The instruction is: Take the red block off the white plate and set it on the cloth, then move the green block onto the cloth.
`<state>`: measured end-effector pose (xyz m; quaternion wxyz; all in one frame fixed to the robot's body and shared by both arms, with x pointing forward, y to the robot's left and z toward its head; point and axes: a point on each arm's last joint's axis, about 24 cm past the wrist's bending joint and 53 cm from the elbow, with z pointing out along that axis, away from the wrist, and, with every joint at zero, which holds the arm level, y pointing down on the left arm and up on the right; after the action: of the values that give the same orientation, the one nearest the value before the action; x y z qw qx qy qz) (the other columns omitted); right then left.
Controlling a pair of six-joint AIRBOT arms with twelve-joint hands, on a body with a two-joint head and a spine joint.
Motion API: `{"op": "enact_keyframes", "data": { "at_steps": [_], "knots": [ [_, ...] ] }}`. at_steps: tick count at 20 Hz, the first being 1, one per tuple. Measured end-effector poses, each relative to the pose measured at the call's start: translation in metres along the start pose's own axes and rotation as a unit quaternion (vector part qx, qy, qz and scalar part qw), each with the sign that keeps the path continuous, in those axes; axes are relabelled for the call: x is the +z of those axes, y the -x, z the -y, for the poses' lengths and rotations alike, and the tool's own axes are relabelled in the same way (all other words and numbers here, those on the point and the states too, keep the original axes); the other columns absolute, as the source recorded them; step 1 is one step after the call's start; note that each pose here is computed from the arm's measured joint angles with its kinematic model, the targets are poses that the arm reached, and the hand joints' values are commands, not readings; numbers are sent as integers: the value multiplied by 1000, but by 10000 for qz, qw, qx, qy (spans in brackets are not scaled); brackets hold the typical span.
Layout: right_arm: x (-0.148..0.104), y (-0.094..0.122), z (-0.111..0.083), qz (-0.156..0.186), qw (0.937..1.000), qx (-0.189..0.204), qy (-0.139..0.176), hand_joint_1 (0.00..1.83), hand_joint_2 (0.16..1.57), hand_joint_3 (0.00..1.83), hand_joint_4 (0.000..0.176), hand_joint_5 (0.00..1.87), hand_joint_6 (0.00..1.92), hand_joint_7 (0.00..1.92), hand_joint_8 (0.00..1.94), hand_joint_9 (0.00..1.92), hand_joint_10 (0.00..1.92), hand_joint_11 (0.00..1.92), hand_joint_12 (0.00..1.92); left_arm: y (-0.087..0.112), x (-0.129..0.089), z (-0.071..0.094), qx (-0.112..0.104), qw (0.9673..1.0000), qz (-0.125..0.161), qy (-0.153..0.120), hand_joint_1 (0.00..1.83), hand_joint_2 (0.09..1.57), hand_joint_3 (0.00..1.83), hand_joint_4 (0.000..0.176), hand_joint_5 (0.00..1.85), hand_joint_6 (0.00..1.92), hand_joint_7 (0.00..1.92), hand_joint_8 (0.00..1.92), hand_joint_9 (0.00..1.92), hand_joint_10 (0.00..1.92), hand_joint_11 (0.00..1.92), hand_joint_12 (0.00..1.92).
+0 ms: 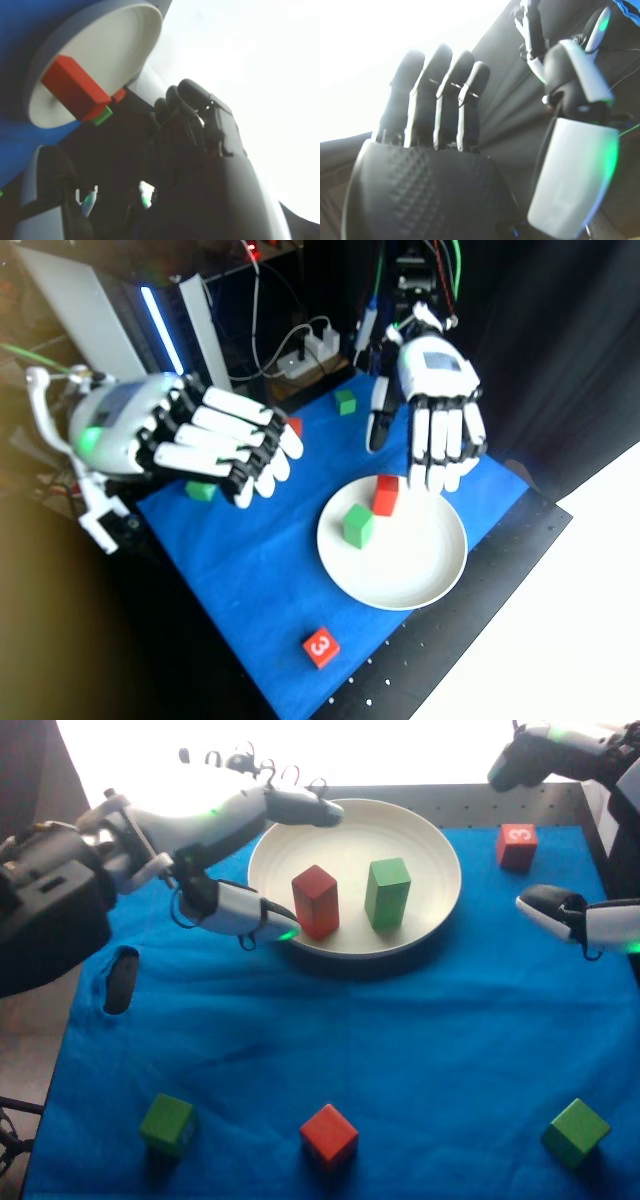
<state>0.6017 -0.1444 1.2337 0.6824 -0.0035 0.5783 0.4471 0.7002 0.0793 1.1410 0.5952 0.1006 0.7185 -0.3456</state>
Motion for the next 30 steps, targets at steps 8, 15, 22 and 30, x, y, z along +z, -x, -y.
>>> {"op": "enact_keyframes", "data": {
  "at_steps": [8,15,22,30],
  "knots": [
    [0,-1,-2,-15,10000,3,30,1197,496,736,0,503,1018,588,1166,504,1446,394,1855,-26,20,-10,-49,9992,-325,236,885,955,0,0,544,38,573,22,509,235,23,1478],
    [0,-1,-2,-14,10000,2,33,1303,462,687,0,539,916,619,1026,455,1417,343,1890,-28,22,-12,-88,9990,-335,264,1169,1188,0,0,750,990,882,1091,556,1218,328,1692],
    [0,-1,-2,-15,10000,2,34,1282,493,669,0,548,948,637,1060,491,1466,409,1919,-27,23,-15,-165,9989,-309,322,1205,1218,5,0,759,1209,829,1362,595,1499,359,1841],
    [0,-2,-2,-18,10000,2,33,1260,511,623,0,607,896,685,1013,526,1419,423,1870,-7,9,-3,-259,9995,21,173,1185,1213,0,0,804,1131,810,1434,500,1582,174,1921]
  ]
}}
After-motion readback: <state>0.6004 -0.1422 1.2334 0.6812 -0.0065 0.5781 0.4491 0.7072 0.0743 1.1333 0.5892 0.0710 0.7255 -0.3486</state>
